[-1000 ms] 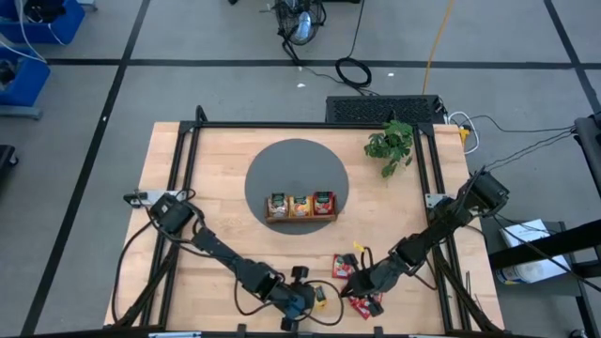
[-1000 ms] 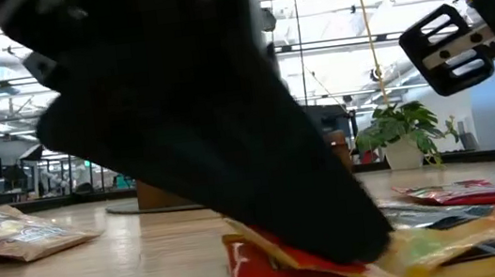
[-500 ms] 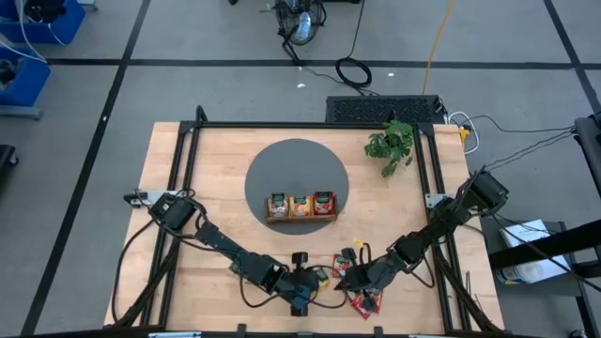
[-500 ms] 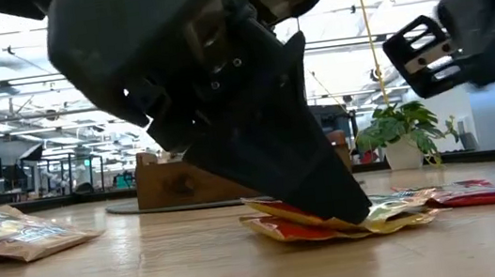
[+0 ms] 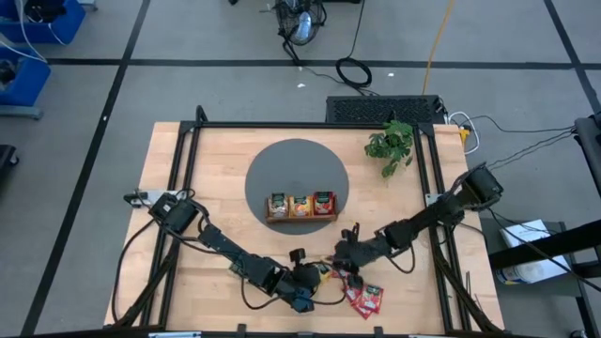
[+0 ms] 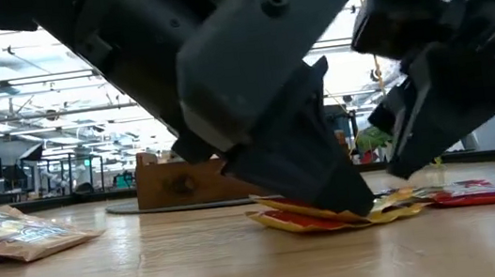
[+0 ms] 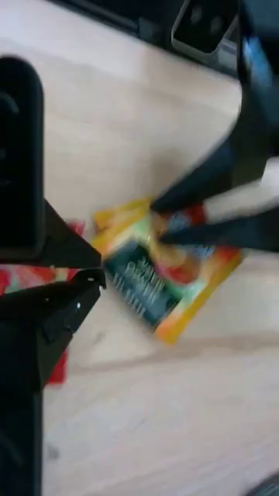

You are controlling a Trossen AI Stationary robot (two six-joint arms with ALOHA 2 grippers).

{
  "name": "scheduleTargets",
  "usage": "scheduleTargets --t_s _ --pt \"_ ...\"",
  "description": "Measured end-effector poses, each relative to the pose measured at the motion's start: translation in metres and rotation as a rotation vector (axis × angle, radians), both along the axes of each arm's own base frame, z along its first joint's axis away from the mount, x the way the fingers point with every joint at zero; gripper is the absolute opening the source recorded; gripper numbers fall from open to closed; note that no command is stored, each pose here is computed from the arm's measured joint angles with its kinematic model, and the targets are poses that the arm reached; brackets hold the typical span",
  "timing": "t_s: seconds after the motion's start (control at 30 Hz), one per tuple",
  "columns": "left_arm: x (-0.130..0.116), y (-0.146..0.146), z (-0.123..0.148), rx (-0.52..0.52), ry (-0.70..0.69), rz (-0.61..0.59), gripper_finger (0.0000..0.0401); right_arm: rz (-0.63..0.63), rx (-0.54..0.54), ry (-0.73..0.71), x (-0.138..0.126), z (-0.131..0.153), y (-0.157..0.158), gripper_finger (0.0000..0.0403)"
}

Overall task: Pick & Place Tea
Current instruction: Put the yellow tea bag into the middle section of the wooden organizer

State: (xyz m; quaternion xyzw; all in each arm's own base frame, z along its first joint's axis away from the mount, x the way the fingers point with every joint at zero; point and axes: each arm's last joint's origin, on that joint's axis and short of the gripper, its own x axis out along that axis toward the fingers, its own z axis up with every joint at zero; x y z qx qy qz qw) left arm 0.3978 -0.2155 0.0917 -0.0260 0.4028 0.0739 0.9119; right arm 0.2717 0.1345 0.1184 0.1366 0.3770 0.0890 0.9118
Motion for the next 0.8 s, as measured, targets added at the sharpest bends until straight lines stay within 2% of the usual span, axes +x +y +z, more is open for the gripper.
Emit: scheduleTargets --t_s 0.1,0.33,0.47,0.6,0.8 --pt "0.002 0.000 -0.007 0.002 -0.003 -0.001 0.0088 -0.030 0.051 0.026 0.005 0.000 -0.010 0.0066" --pt "0.003 0.001 -0.007 0.009 -0.010 -0.012 0.0088 -0.063 0.271 0.132 0.014 0.000 -0.034 0.0131" --pt "0.004 0.002 -0.007 0.013 -0.010 -0.014 0.0088 -0.059 0.328 0.166 0.016 -0.001 -0.043 0.0140" --pt "0.006 0.005 -0.007 0.019 -0.016 -0.001 0.0088 -0.081 0.332 0.174 0.018 -0.001 -0.052 0.0141" --pt "0.010 0.013 -0.007 0.032 -0.022 0.023 0.0088 -0.049 0.344 0.177 0.019 -0.001 -0.058 0.0141"
